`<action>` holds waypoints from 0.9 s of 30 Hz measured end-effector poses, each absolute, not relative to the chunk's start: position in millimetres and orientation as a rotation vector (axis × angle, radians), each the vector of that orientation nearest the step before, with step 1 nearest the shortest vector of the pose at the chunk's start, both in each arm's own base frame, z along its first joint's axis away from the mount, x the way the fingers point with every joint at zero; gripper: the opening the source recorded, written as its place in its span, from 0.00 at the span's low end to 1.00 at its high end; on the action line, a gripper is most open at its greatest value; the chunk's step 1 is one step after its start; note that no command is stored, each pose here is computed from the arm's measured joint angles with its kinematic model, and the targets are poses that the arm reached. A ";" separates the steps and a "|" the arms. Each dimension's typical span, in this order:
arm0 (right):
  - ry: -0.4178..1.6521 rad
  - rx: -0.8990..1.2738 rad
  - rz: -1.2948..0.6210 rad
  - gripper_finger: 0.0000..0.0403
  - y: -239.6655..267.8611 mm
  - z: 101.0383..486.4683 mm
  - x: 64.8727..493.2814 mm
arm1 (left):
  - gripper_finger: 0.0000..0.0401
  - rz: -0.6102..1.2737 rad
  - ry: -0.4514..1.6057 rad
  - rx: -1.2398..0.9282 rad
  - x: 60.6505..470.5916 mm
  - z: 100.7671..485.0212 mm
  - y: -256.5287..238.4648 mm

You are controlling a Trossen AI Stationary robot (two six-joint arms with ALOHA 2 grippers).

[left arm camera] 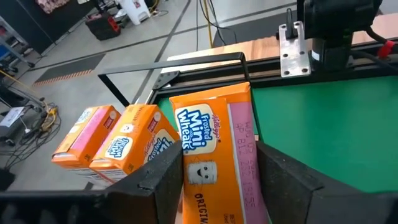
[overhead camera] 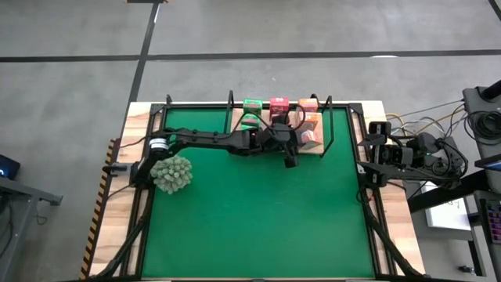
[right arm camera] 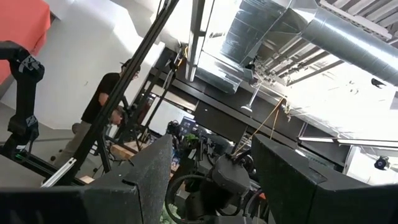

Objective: Stack cereal on shelf
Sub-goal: Put the orange cereal box on the shelf aligned with the other orange cereal boxes

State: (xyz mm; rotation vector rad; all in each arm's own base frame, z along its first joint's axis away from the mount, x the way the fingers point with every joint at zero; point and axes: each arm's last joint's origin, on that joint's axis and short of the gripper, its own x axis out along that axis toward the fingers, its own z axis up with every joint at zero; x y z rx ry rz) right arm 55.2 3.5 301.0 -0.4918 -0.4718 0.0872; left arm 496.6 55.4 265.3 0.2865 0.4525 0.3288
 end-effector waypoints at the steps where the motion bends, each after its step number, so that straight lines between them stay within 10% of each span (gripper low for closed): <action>1: -0.472 -0.492 0.087 0.52 3.5 301.0 55.2 | 0.43 0.329 0.452 0.286 496.6 265.3 55.6; 27: -0.464 -0.488 0.064 0.52 2.8 300.7 55.5 | 0.46 0.365 0.333 0.299 510.1 254.8 65.9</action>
